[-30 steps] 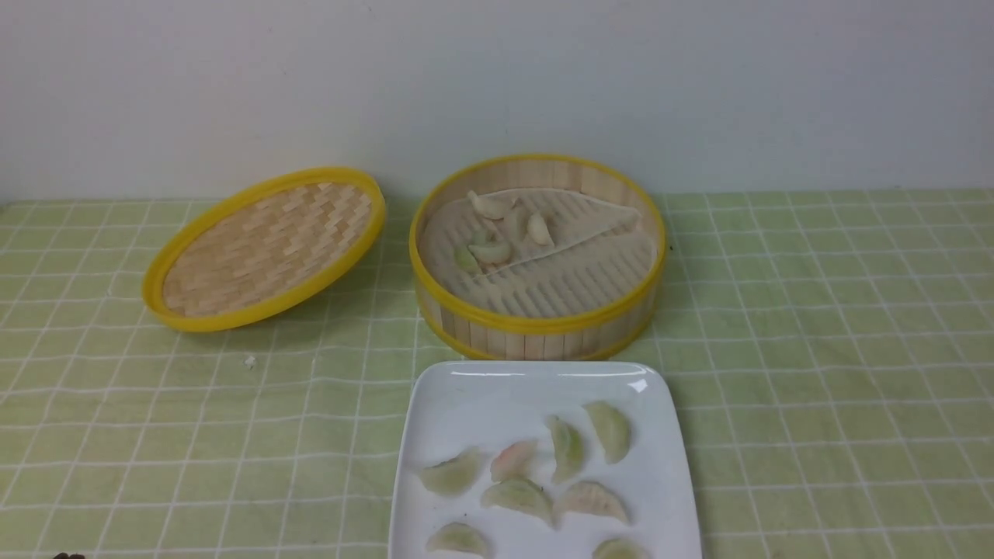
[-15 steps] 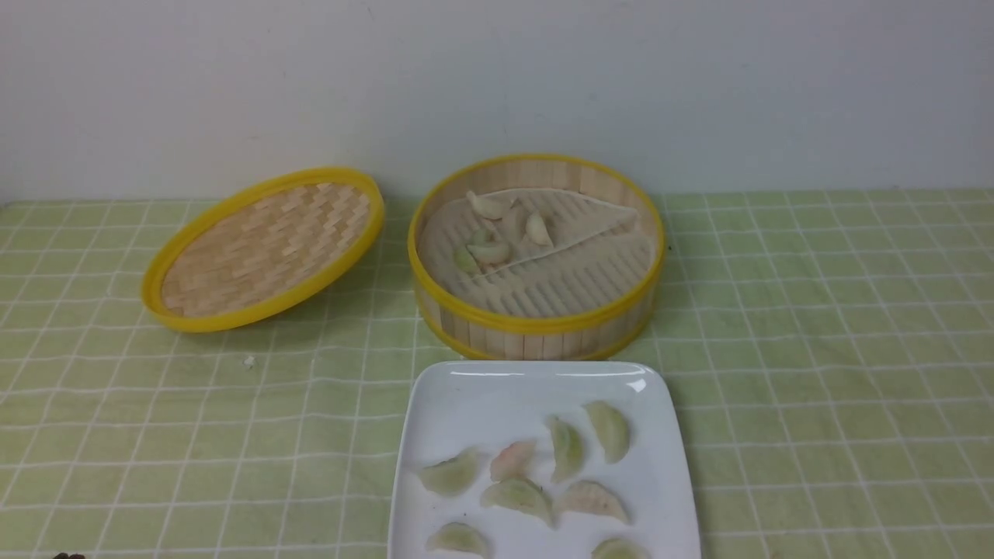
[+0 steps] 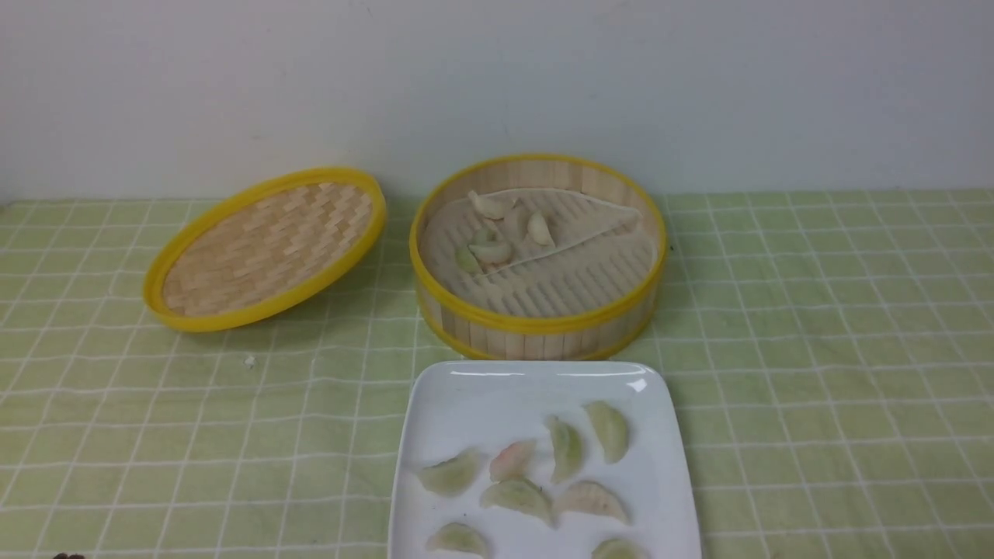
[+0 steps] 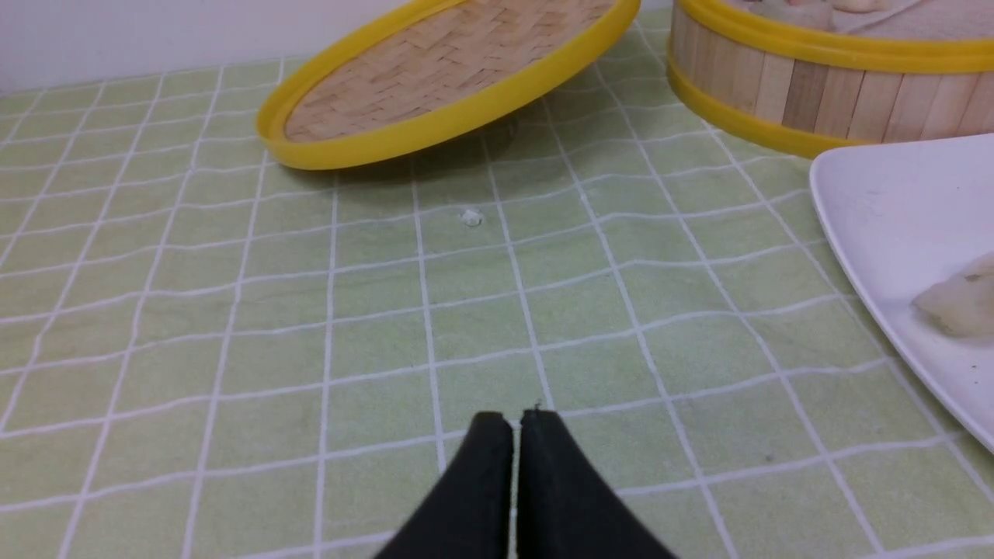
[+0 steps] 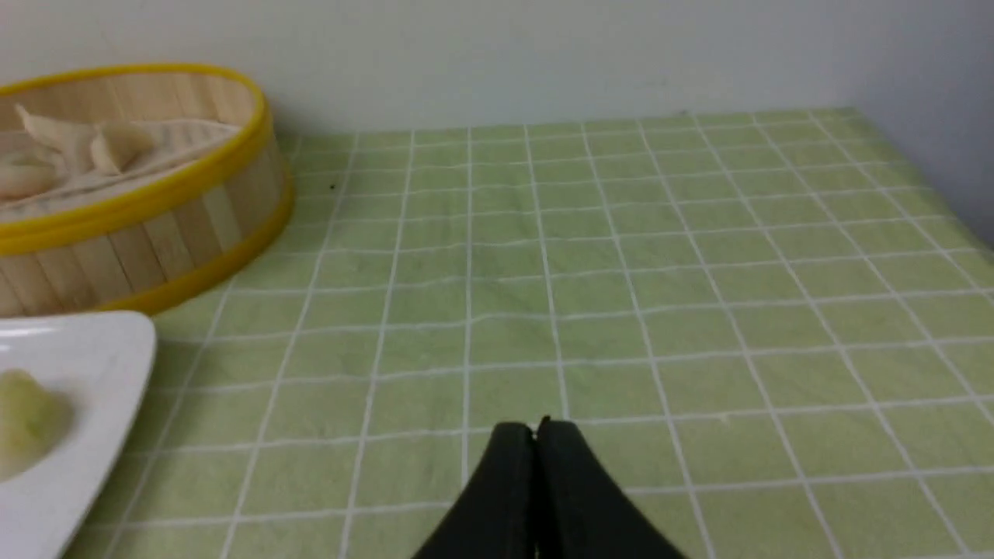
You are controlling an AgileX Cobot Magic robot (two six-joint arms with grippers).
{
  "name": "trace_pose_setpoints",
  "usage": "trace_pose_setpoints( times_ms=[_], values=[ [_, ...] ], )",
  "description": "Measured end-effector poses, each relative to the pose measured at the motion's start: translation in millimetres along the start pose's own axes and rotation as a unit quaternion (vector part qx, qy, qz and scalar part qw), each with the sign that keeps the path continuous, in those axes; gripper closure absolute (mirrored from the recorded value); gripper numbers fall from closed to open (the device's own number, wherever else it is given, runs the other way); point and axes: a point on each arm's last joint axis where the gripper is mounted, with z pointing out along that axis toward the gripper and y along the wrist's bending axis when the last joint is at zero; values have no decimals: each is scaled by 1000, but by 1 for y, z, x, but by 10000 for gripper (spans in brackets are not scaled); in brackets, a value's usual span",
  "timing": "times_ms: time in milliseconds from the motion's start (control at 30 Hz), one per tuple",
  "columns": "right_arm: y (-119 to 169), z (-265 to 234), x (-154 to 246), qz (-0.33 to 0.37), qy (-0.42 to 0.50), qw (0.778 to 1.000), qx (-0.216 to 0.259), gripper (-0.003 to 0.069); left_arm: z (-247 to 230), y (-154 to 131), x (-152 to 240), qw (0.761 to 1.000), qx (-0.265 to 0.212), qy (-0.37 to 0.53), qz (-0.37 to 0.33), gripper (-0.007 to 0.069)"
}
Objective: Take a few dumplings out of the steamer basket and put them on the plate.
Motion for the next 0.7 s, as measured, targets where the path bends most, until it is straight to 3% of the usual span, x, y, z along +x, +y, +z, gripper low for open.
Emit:
trace_pose_setpoints(
  times_ms=[700],
  values=[
    [0, 0, 0, -1, -3, 1000, 0, 673, 0, 0, 0, 1000, 0, 0, 0, 631]
  ],
)
